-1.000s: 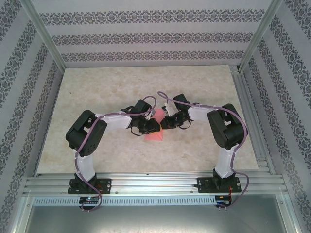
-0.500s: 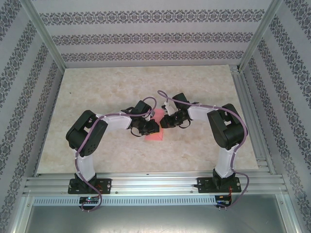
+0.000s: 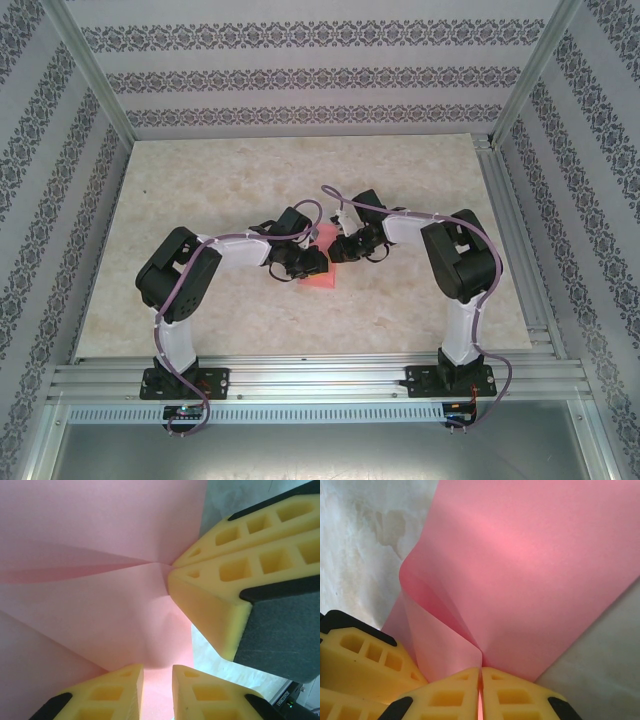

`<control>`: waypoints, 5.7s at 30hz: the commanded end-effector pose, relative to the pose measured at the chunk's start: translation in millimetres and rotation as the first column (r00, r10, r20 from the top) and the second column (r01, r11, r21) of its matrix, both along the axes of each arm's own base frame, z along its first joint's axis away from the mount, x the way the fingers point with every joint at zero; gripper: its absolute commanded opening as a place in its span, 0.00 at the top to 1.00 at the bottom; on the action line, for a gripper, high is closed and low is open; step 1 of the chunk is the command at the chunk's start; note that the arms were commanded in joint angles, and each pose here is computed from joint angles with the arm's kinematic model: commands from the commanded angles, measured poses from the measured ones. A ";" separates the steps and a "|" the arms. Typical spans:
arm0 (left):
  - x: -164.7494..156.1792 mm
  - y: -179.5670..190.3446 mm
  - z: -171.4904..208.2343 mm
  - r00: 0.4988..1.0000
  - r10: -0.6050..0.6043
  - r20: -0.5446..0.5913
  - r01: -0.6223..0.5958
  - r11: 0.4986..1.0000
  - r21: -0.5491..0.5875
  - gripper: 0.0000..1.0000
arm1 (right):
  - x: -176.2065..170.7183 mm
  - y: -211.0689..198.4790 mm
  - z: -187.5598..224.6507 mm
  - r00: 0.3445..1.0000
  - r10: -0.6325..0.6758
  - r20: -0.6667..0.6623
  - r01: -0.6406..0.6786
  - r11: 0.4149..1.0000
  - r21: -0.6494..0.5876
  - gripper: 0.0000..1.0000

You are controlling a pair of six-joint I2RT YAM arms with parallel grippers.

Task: Fold a paper plane with a square sheet of paper (pick it up from the middle)
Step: Fold the triangle a second time at the center of the table.

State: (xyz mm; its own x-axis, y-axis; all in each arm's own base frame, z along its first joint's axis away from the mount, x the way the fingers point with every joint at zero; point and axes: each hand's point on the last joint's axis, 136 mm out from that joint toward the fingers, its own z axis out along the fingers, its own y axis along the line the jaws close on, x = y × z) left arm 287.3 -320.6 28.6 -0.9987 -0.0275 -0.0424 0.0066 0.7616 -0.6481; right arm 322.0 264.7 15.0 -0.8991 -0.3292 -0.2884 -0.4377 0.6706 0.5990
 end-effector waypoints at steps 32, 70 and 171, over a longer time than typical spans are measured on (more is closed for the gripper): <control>-27.8 -9.3 -14.9 0.999 -0.038 -0.013 0.037 0.995 -0.090 0.86 | 0.0 -5.7 -21.7 1.000 0.010 -0.006 -0.011 0.996 -0.088 0.93; -28.1 -35.5 -2.1 0.997 -0.077 0.028 0.080 0.983 -0.164 0.82 | 1.9 -5.2 -25.8 1.000 0.017 -0.009 -0.017 0.994 -0.104 0.93; -9.1 -18.0 6.6 0.991 0.003 0.133 0.004 0.998 -0.056 0.94 | -0.2 -8.8 -33.2 0.999 0.026 -0.025 -0.029 0.988 -0.153 0.93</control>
